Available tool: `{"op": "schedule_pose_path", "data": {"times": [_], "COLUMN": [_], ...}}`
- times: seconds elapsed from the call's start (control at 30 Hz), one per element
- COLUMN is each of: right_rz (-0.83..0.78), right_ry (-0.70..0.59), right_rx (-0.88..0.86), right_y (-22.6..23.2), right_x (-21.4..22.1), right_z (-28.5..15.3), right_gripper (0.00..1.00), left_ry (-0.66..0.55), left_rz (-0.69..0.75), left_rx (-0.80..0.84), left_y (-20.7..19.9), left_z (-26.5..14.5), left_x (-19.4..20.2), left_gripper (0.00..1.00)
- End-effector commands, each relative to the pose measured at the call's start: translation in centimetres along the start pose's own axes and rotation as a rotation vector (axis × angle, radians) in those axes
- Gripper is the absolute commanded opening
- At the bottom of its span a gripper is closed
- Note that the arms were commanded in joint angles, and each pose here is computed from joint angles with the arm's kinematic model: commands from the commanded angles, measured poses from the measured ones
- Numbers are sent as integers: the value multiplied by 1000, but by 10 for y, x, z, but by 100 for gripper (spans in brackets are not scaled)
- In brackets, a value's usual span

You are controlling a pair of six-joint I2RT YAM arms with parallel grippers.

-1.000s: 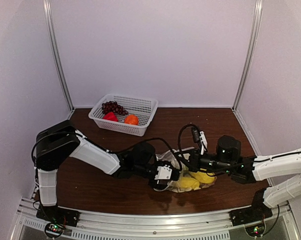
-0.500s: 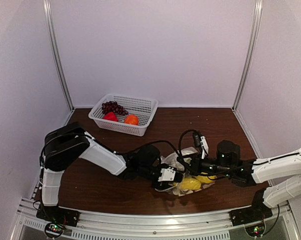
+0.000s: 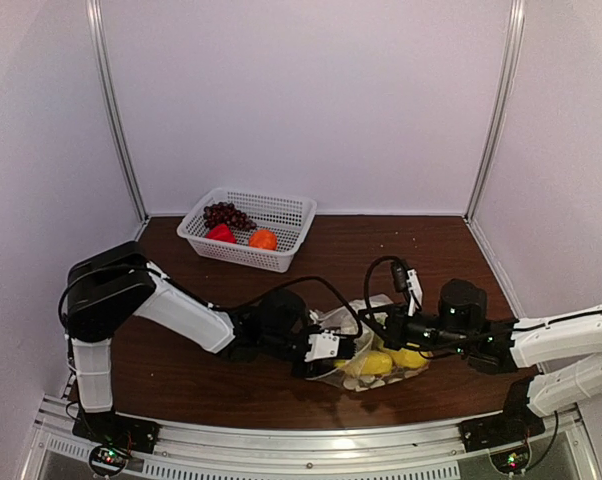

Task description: Open the zip-top bag and remove the fake food

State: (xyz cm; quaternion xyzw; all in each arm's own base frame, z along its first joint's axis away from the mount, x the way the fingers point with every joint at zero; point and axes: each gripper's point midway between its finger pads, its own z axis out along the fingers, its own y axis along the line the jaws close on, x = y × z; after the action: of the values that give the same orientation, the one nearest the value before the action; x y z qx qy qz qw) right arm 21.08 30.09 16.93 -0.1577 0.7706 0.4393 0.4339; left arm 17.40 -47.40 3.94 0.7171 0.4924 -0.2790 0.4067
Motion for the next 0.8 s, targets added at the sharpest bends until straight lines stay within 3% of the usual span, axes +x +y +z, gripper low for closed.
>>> {"op": "schedule_pose_path", "data": {"times": [0.0, 0.3, 0.5, 0.77], "right_rz": [-16, -18, -15, 0], "right_ry": [-7, 11, -3, -38], "right_rx": [48, 58, 59, 49], "right_y": [-11, -16, -17, -18], "right_x": [2, 8, 3, -8], "right_z": [-5, -1, -2, 0], "right_gripper": [0, 0, 0, 0], "left_ry": [29, 137, 253, 160], "left_rz": [-39, -68, -123, -264], "left_rx": [-46, -116, -166, -335], "left_y": [5, 20, 19, 46], "left_z": [-18, -54, -91, -155], "left_x": [-6, -17, 2, 6], "left_gripper": [29, 29, 28, 26]}}
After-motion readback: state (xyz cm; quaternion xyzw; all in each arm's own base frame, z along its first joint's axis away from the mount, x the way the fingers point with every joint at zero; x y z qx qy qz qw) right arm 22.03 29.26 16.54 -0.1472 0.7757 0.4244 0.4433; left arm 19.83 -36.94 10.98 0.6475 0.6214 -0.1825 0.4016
